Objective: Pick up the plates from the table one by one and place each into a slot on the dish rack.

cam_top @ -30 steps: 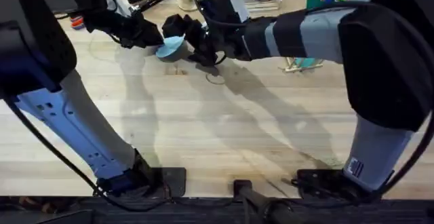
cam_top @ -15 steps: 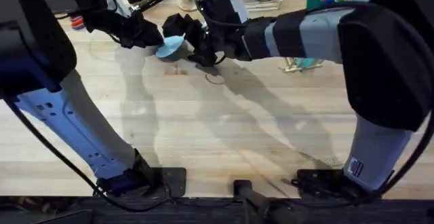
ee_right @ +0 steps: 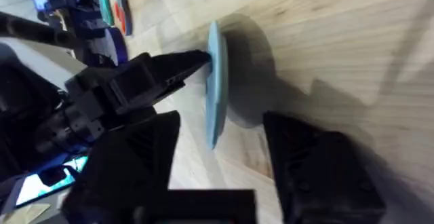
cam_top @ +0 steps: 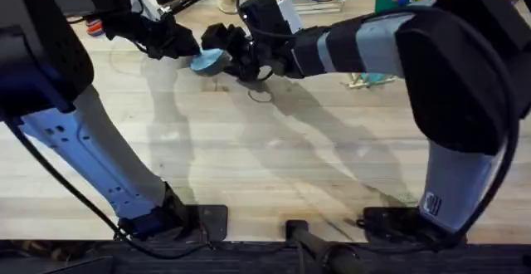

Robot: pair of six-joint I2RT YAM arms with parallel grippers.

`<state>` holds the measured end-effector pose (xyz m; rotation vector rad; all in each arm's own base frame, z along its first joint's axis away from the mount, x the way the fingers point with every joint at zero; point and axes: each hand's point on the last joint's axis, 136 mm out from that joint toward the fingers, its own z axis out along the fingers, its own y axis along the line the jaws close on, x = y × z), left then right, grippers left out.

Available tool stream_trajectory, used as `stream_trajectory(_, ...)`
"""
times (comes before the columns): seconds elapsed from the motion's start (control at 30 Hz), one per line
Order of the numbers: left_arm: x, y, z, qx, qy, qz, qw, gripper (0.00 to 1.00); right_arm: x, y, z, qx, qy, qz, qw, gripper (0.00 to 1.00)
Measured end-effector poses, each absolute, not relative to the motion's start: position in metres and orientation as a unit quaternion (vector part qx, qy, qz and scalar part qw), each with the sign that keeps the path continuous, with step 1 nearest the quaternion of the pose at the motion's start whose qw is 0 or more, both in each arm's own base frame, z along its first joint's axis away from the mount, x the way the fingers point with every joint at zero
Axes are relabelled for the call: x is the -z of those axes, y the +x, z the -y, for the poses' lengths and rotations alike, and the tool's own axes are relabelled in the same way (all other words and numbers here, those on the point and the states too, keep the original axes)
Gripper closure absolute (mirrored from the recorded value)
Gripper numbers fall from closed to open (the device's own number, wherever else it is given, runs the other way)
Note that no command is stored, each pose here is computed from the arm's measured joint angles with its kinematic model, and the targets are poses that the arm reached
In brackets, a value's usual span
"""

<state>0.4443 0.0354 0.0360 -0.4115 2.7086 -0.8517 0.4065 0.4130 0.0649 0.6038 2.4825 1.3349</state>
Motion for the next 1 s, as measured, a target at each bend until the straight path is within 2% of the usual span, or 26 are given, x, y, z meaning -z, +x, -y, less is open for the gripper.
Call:
stream_trajectory(0.13,-0.036,0.444,-0.035,0.294,-0.142,-0.935,0.136,0.96,-0.062,0.406,-0.413,-0.458,0.208,-0.855,0.127,0.47)
stream_trajectory(0.33,-0.036,0.444,-0.035,0.294,-0.142,-0.935,0.136,0.959,-0.062,0.405,-0.414,-0.458,0.209,-0.855,0.126,0.946)
stream_trajectory(0.73,-0.036,0.444,-0.035,0.295,-0.141,-0.935,0.136,0.96,-0.066,0.399,-0.42,-0.473,0.194,-0.853,0.11,0.97)
stream_trajectory(1.0,-0.042,0.441,-0.04,0.277,-0.147,-0.942,0.12,0.96,-0.085,0.391,-0.433,-0.515,0.081,-0.845,0.121,0.972)
